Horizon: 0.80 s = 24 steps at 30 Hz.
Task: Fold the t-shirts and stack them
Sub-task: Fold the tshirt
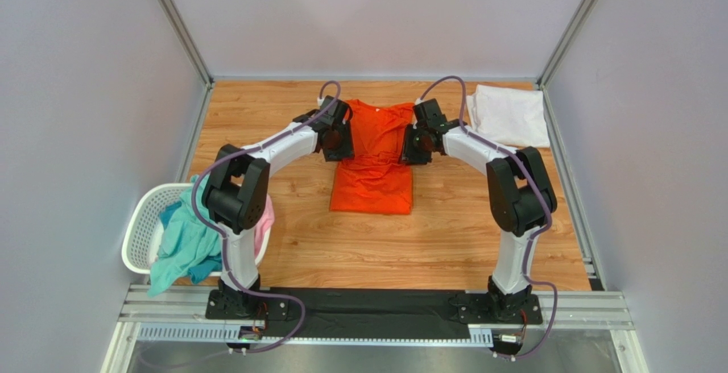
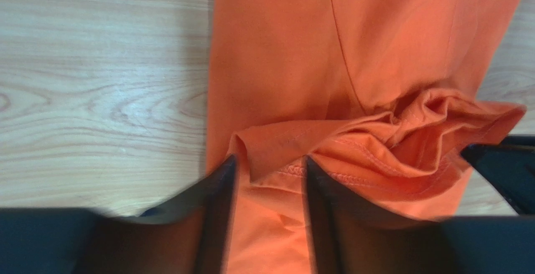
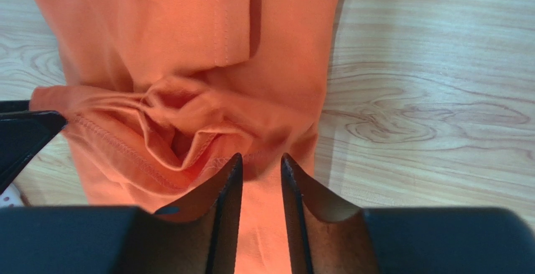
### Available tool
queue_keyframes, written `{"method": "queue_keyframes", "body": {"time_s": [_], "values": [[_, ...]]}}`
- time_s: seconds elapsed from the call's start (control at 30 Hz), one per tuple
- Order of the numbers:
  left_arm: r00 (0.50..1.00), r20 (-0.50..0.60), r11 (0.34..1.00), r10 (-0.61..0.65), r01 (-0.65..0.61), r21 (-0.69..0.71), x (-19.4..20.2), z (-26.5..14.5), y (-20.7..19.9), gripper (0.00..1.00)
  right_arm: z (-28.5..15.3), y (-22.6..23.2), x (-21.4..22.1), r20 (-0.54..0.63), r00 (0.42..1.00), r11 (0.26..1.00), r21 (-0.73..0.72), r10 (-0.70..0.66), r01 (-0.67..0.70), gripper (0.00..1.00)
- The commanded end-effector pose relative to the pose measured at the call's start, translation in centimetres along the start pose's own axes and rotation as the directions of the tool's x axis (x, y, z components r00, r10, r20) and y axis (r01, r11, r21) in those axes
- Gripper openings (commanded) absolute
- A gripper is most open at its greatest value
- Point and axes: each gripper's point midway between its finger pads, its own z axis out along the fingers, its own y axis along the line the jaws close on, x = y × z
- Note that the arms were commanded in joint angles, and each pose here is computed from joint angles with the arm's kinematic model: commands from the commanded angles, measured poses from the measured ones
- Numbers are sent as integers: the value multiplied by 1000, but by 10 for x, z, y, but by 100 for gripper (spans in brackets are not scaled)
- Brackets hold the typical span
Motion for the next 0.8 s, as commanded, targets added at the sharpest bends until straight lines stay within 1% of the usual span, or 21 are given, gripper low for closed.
{"method": "queue_keyframes", "body": {"time_s": [0.0, 0.03, 0.07, 0.1, 0.13, 0.17, 0.2, 0.23, 0.27, 0.3, 0.37, 0.4, 0.47, 0.5, 0.57, 0.6, 0.63, 0.7, 0.77], "values": [[997, 74, 998, -36, 32, 48, -28, -26, -12, 61, -14, 22, -29, 67, 997, 996, -80, -24, 30, 43], [995, 86, 998, -41, 37, 55, -31, -32, -14, 74, -19, 25, -30, 67, 997, 995, -91, -28, 34, 48], [994, 99, 997, -44, 38, 60, -33, -39, -14, 79, -27, 30, -33, 80, 996, 993, -108, -34, 42, 49], [991, 124, 997, -46, 38, 72, -37, -54, -16, 84, -32, 33, -35, 85, 996, 992, -116, -35, 45, 52], [989, 137, 996, -54, 43, 80, -38, -62, -16, 95, -39, 36, -33, 84, 996, 990, -132, -38, 49, 55], [987, 152, 995, -58, 45, 89, -40, -71, -17, 100, -51, 41, -33, 99, 994, 988, -147, -43, 57, 58], [984, 168, 994, -63, 45, 104, -37, -87, -16, 100, -56, 42, -31, 104, 994, 987, -152, -43, 59, 71], [982, 174, 993, -67, 49, 110, -34, -94, -14, 100, -62, 46, -28, 109, 993, 984, -162, -50, 67, 99], [981, 176, 992, -77, 58, 115, -30, -100, -12, 100, -73, 48, -23, 120, 991, 982, -172, -54, 75, 100], [979, 183, 991, -89, 69, 110, -20, -113, -3, 100, -77, 50, -18, 120, 991, 981, -175, -57, 78, 100], [975, 190, 989, -117, 98, 108, -6, -124, 7, 100, -88, 63, 0, 119, 989, 971, -209, -88, 112, 100], [974, 189, 989, -124, 107, 102, 11, -132, 19, 100, -90, 68, 8, 111, 989, 967, -223, -100, 123, 100], [971, 186, 986, -147, 130, 102, 30, -140, 31, 100, -91, 83, 29, 97, 985, 953, -254, -144, 165, 100], [970, 184, 985, -157, 140, 103, 50, -146, 43, 100, -88, 84, 37, 86, 984, 953, -251, -155, 172, 100], [969, 173, 982, -176, 161, 98, 72, -148, 56, 100, -80, 95, 51, 75, 978, 945, -250, -196, 209, 100], [969, 155, 979, -192, 178, 98, 92, -148, 66, 100, -78, 101, 51, 75, 975, 940, -258, -209, 222, 100], [970, 143, 978, -198, 185, 99, 103, -147, 71, 100, -67, 104, 58, 47, 973, 938, -259, -224, 228, 100], [970, 116, 973, -214, 201, 117, 126, -148, 79, 100, -59, 112, 56, 47, 967, 931, -262, -251, 254, 100], [968, 102, 969, -231, 219, 116, 142, -144, 87, 100, -42, 119, 55, 36, 962, 929, -251, -270, 271, 100]]}}
